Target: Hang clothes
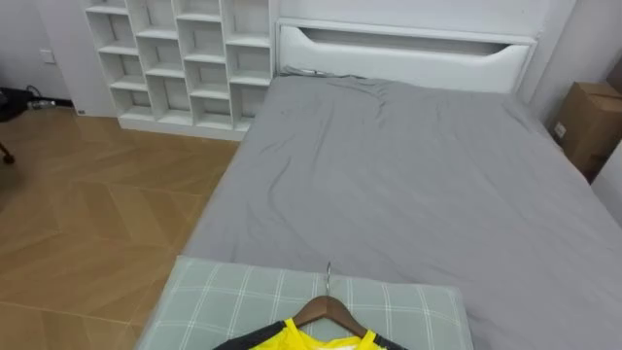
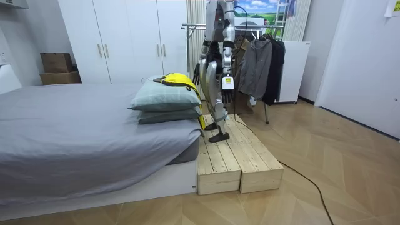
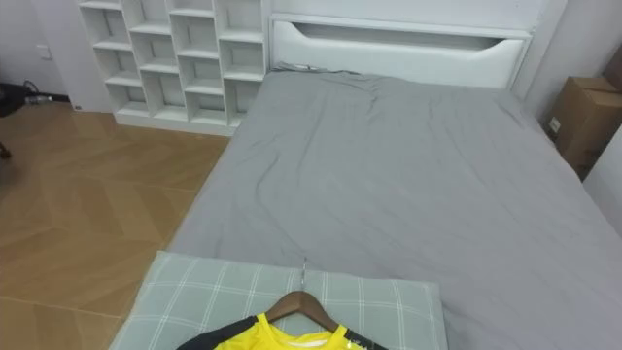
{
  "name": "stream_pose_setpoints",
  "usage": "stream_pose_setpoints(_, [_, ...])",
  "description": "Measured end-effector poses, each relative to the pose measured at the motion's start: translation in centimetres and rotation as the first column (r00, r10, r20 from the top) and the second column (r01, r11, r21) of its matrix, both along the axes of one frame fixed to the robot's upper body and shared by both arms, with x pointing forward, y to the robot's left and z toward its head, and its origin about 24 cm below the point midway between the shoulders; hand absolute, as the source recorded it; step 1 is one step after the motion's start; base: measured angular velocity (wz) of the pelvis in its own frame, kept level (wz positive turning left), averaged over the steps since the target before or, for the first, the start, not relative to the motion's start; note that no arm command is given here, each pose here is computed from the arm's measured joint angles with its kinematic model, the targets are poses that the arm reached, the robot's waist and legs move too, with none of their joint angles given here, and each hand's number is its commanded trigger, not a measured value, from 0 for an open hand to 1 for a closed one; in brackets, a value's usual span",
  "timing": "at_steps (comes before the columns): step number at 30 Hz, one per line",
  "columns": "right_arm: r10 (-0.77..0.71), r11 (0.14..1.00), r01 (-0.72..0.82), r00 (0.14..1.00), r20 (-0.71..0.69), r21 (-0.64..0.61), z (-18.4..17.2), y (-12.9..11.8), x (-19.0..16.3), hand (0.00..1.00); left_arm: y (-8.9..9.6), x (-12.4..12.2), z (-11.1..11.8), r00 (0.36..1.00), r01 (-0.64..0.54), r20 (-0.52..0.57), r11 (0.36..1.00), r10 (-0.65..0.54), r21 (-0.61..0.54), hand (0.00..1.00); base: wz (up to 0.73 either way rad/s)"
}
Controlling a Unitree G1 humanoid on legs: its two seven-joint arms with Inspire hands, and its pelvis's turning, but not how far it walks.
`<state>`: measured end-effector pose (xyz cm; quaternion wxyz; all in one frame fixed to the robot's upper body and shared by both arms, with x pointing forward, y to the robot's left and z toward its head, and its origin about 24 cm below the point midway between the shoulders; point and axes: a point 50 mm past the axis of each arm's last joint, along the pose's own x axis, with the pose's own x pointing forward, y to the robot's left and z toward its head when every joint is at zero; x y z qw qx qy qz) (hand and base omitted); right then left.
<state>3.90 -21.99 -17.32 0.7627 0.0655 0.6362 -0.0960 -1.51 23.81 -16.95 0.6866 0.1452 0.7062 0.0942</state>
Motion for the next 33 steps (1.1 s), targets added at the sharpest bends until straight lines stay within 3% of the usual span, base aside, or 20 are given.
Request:
stream_pose_setpoints(22, [0.037, 0.999, -0.038, 0.999, 0.019, 0.001, 0.0, 0.2, 0.4, 0.00, -0.1, 1.1, 0.0, 0.997, 0.072, 0.023, 0.997, -0.073, 0.032, 0.00, 0.00])
stream_pose_setpoints(33, [0.051, 0.998, -0.050, 0.998, 0.031, -0.024, 0.0, 0.2, 0.7, 0.00, 0.4, 2.2, 0.3, 0.992, 0.047, 0.104, 0.978, -0.069, 0.205, 0.00, 0.04])
